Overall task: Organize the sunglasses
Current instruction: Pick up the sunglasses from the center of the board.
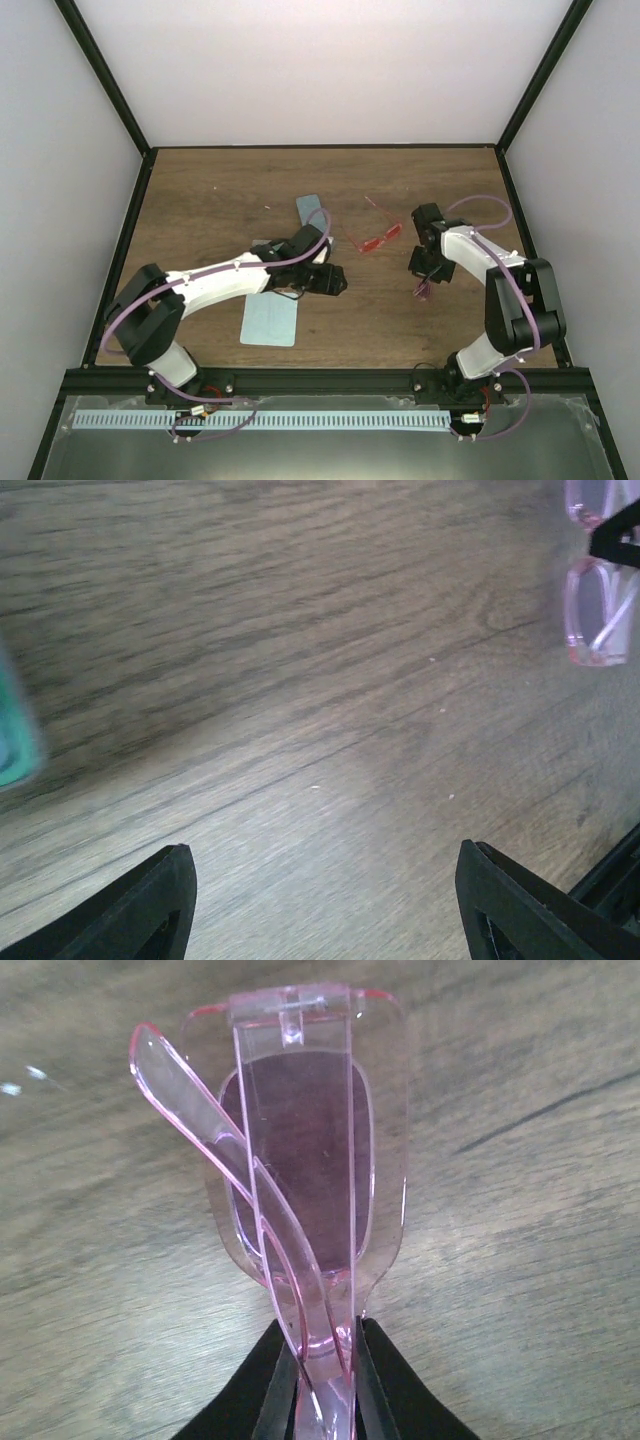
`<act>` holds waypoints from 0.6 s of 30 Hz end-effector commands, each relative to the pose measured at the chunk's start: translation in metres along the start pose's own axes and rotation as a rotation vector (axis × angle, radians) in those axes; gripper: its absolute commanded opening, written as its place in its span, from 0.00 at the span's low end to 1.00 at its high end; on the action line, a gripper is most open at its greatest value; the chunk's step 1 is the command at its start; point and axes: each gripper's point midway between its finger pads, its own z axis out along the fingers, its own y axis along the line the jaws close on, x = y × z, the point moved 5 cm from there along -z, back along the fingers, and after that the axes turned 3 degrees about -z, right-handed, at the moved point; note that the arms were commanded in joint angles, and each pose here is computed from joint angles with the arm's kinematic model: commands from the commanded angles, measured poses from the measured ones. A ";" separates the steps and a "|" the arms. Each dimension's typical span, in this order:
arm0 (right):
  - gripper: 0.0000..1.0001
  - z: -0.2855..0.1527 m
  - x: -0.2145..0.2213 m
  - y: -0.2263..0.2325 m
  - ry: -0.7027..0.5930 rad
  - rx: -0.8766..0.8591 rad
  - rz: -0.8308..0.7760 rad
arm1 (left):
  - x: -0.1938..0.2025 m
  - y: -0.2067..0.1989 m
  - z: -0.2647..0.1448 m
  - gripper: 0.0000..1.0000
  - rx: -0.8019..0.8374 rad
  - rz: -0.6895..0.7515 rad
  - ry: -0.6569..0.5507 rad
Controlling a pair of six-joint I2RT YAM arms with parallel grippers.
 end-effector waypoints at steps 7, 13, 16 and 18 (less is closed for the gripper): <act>0.10 -0.047 -0.008 0.054 -0.089 -0.067 -0.140 | -0.008 0.061 -0.061 0.75 -0.032 -0.243 -0.174; 0.10 -0.074 0.004 0.103 -0.150 -0.213 -0.308 | 0.012 0.097 -0.078 0.77 -0.073 -0.389 -0.186; 0.10 -0.083 0.007 0.120 -0.171 -0.264 -0.371 | 0.021 0.113 -0.078 0.76 -0.110 -0.460 -0.182; 0.10 -0.086 0.008 0.130 -0.176 -0.288 -0.409 | 0.025 0.122 -0.076 0.71 -0.145 -0.503 -0.181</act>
